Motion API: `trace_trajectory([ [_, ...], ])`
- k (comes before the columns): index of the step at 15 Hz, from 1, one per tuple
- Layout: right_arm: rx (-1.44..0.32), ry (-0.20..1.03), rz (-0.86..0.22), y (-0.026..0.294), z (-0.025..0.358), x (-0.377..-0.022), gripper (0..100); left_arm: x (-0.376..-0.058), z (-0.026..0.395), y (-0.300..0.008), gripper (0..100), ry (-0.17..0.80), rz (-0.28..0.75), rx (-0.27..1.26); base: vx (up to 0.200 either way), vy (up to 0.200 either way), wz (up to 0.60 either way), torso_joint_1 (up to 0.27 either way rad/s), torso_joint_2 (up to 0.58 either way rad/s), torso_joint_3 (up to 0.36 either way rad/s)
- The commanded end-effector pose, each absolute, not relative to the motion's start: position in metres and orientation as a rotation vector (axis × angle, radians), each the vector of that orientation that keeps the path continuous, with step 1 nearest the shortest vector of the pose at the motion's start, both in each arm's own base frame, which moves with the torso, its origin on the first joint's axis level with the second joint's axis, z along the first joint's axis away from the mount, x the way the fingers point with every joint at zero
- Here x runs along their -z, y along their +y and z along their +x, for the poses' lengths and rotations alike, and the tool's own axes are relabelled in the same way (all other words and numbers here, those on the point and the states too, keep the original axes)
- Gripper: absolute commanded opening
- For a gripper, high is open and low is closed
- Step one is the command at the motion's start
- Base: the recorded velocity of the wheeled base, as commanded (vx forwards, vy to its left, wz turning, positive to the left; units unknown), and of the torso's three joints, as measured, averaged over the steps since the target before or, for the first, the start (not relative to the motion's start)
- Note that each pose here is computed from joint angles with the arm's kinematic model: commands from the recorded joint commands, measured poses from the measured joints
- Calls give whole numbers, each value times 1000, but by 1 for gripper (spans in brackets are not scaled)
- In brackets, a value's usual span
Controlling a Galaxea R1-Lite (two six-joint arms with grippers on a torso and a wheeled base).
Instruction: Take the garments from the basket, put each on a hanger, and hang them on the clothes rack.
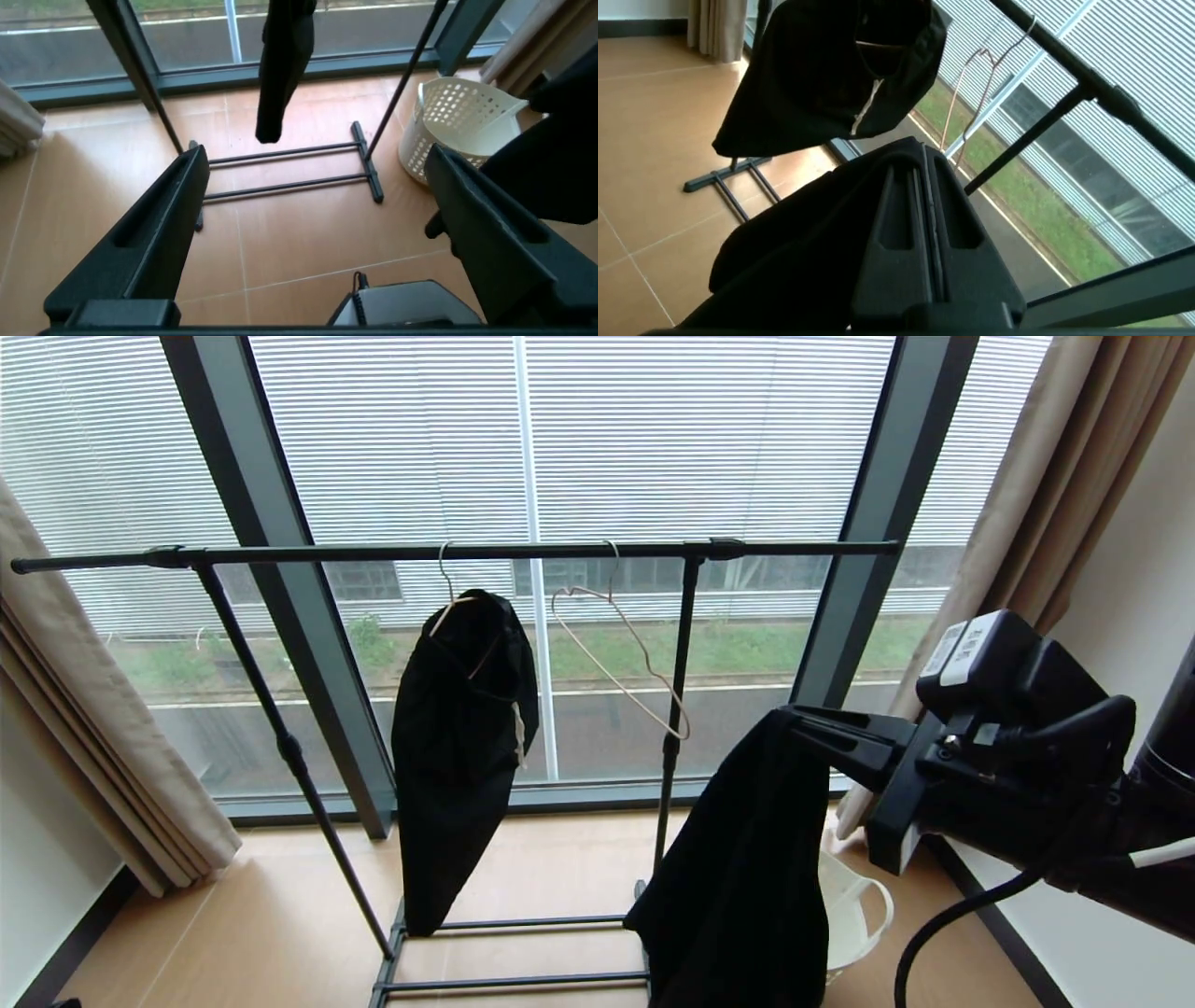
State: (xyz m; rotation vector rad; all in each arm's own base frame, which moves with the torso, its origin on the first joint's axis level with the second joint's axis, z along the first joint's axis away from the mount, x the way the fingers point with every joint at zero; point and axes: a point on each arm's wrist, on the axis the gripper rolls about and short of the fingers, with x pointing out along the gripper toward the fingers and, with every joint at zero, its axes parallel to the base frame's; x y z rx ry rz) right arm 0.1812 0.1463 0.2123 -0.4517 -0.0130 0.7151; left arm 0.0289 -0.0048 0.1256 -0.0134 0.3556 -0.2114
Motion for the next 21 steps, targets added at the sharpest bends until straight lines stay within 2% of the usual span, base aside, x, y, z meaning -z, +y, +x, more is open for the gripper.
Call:
trace_trajectory([
  [1, -702, -7, -405, 155, 193, -218, 0, -161, 78, -16, 100, 469, -22, 365, 0, 0, 0, 0, 0, 0],
  [4, -640, -12, -352, 163, 204, -229, 0, -175, 118, -43, 100, 516, -45, 474, 0, 0, 0, 0, 0, 0],
  [5, -620, -10, -355, 170, 212, -230, 0, -173, 141, -65, 100, 546, -2, 498, 0, 0, 0, 0, 0, 0],
  [7, -615, -23, -352, 183, 226, -234, 0, -172, 164, -96, 100, 552, 1, 546, 0, 0, 0, 0, 0, 0],
  [9, -608, -1, -360, 189, 234, -227, 0, -170, 169, -106, 100, 558, 3, 572, 0, 0, 0, 0, 0, 0],
  [10, -550, 22, -368, 196, 243, -220, 0, -164, 174, -115, 100, 587, 13, 600, 0, 0, 0, 0, 0, 0],
  [12, -564, 23, -342, 204, 242, -220, 0, -160, 184, -132, 100, 624, 1, 626, 0, 0, 0, 0, 0, 0],
  [14, -564, 23, -339, 205, 242, -220, 0, -160, 184, -134, 100, 628, -4, 630, 0, 0, 0, 0, 0, 0],
  [15, -523, 25, -321, 208, 245, -222, 0, -153, 193, -156, 100, 646, -47, 659, 0, 0, 0, 0, 0, 0],
  [17, -488, 28, -301, 211, 249, -223, 0, -151, 198, -163, 100, 637, -63, 664, 0, 0, 0, 0, 0, 0],
  [18, -433, 11, -244, 221, 246, -233, 0, -152, 207, -172, 100, 623, -91, 664, 0, 0, 0, 0, 0, 0],
  [21, -402, 6, -229, 229, 241, -236, 0, -152, 219, -189, 100, 626, -112, 675, 0, 0, 0, 0, 0, 0],
])
